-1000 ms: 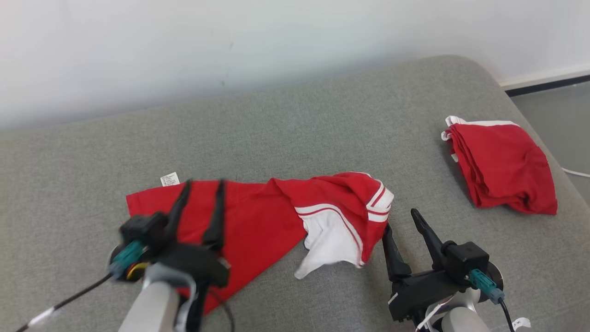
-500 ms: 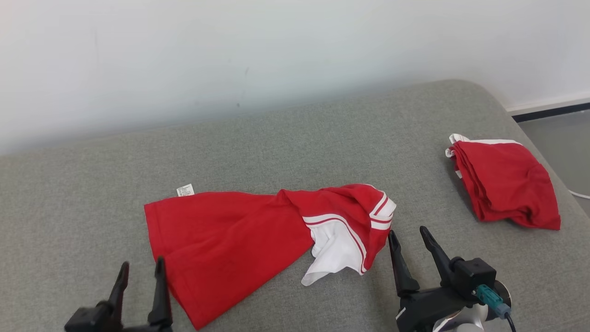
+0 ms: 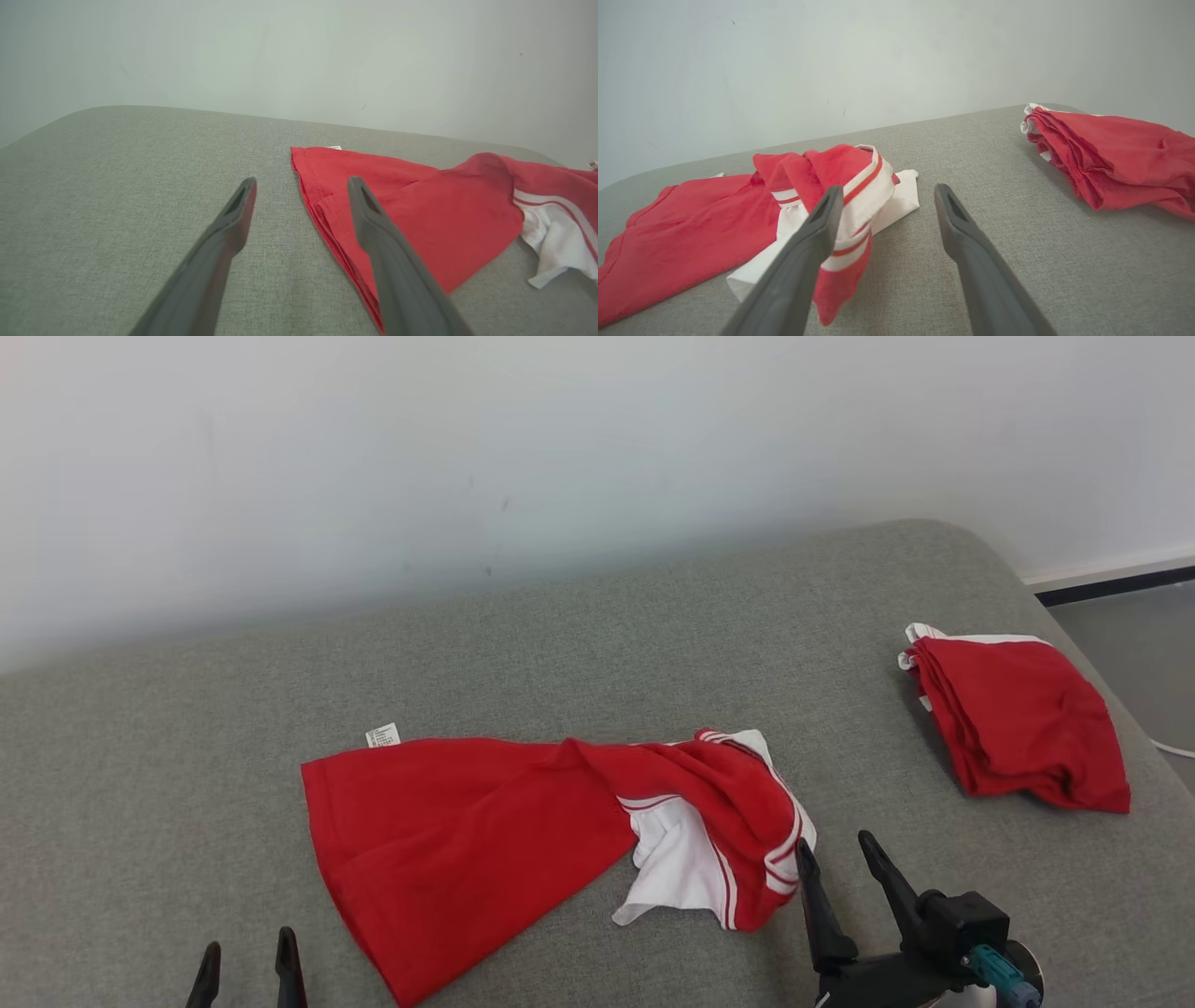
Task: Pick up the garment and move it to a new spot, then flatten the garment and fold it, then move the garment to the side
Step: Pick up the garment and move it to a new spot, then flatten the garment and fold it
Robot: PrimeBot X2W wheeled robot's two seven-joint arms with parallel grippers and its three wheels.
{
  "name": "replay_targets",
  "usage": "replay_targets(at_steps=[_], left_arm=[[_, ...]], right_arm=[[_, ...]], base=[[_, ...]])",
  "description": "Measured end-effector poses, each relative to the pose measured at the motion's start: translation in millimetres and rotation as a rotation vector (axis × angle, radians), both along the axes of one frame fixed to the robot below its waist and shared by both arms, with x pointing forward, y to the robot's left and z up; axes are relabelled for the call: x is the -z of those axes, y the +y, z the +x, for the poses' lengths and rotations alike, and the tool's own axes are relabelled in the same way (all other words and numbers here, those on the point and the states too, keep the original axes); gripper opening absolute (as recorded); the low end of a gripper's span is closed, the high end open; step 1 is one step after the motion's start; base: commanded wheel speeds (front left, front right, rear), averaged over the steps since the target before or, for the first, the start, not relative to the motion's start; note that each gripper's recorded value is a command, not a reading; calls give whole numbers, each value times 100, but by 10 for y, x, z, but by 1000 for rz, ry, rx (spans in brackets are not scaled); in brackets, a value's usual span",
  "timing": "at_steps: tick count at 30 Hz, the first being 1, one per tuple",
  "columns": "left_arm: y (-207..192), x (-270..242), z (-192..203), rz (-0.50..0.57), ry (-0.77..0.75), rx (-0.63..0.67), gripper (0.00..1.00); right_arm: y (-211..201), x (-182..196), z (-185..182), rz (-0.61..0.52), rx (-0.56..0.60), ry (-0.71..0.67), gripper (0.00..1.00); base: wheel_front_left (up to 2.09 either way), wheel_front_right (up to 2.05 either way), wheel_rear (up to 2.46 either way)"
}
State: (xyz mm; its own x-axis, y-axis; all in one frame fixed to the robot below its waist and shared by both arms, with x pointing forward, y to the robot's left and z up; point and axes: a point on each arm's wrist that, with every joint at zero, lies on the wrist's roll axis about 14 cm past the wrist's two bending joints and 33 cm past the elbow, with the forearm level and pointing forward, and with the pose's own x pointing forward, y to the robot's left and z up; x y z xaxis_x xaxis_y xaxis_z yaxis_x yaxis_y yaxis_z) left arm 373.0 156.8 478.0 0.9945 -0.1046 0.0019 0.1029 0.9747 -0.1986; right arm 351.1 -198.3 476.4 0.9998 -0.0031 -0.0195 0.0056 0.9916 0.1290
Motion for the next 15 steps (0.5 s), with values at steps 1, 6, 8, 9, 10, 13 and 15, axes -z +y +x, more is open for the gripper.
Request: replay_targets(at_steps=[1,6,8,9,10,13,15], left_arm=[[9,1,-10,1,0,-2,100],[15,-6,-49,4,-1,-9,100],[-1,-17,-57,2,-3,-8,100],[-15,-39,-55,1,-10,-5,100],[-27,-56,-54,1,-15,-2,100],[-49,-70,-62,2,-19,1,100],[-54,-74,-67,2,-20,0,100]], right_arm=[[1,6,-10,0,0,1,100],[-6,17,-42,1,3,4,100],[-4,18,-47,1,3,4,100],[-3,17,-48,0,2,4,100],[-2,15,-48,-1,2,3,100],[6,9,-48,-6,-2,1,100],[14,6,-45,-7,-5,1,100]], base=[[0,0,0],[0,0,0],[0,0,0],[0,0,0],[0,0,0],[0,0,0],[0,0,0]])
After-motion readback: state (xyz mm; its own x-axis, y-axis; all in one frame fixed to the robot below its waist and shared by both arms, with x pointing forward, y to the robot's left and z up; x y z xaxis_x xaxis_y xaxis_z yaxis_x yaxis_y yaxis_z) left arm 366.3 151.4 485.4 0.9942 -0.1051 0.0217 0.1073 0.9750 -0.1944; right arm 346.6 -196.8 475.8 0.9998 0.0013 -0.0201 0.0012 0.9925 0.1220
